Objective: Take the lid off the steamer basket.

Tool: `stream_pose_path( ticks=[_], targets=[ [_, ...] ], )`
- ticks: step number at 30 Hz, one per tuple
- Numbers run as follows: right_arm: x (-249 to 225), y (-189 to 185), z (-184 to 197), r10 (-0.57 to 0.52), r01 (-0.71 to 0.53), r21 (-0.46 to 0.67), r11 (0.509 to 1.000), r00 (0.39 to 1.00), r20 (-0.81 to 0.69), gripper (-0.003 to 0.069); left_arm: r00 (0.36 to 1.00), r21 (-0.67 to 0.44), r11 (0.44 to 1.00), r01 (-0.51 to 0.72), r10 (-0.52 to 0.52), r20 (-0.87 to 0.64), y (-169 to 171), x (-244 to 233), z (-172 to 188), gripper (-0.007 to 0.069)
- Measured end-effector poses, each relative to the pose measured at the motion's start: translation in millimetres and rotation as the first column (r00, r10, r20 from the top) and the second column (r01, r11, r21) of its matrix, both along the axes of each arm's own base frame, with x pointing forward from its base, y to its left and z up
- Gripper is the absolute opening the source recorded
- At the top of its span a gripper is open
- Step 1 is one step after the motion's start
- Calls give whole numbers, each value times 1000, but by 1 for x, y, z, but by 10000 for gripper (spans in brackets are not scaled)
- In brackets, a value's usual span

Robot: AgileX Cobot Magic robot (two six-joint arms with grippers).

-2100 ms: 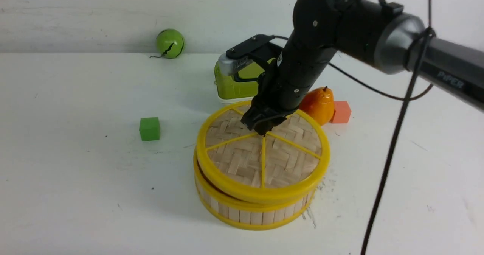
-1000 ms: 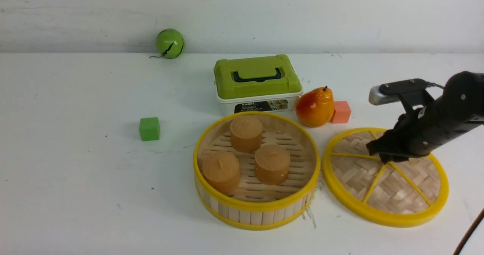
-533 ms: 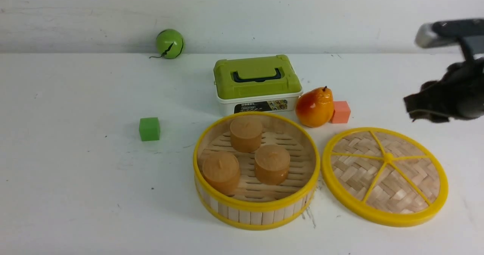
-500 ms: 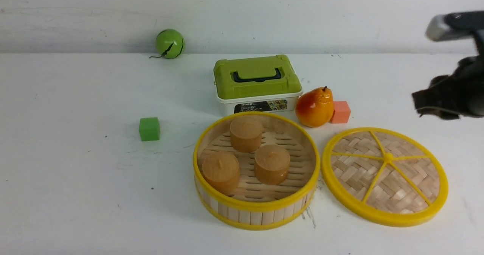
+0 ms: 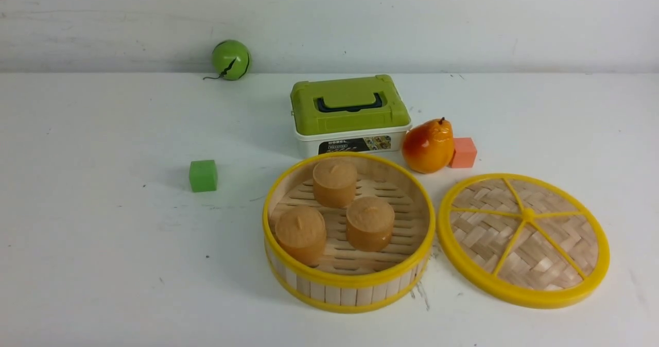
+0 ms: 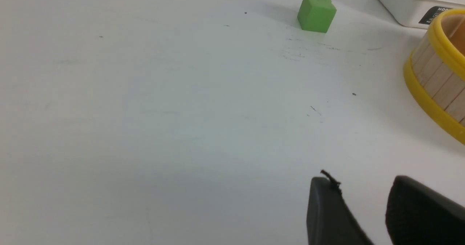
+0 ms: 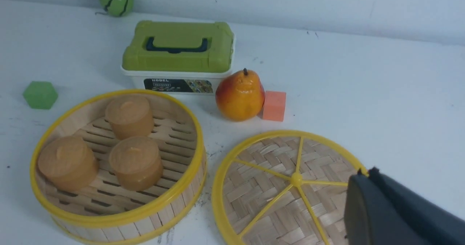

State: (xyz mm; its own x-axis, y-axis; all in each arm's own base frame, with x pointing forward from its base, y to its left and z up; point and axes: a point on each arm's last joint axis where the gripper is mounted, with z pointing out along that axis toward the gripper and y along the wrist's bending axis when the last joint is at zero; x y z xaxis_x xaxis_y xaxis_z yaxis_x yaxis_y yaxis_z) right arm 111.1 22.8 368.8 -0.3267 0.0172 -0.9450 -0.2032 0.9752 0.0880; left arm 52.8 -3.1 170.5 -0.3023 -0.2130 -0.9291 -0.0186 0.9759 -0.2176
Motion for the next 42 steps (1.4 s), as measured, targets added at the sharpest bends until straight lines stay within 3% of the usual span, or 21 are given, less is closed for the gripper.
stream_pose_path(
  ticks=[14, 25, 26, 32, 35, 42],
  targets=[
    [-35, -4, 2, 0, 0, -1, 1000, 995, 103, -18, 1000, 0, 1000, 0, 0, 1, 0, 0, 0, 239],
    [-41, -17, -104, -120, 136, -53, 989, 964, 238, -15, 1000, 0, 1000, 0, 0, 1, 0, 0, 0, 239],
    [-45, -20, -128, -166, 181, -43, 983, 958, 235, -15, 1000, 0, 1000, 0, 0, 1, 0, 0, 0, 239],
    [-55, -25, -183, -275, 269, 55, 961, 949, 157, -12, 1000, 0, 1000, 0, 0, 1, 0, 0, 0, 239],
    [-58, -26, -194, -296, 293, 59, 954, 954, 42, -12, 1000, 0, 1000, 0, 0, 1, 0, 0, 0, 239],
    [-59, -26, -196, -300, 300, 50, 953, 954, 3, -12, 1000, 0, 1000, 0, 0, 1, 0, 0, 0, 239]
  ],
)
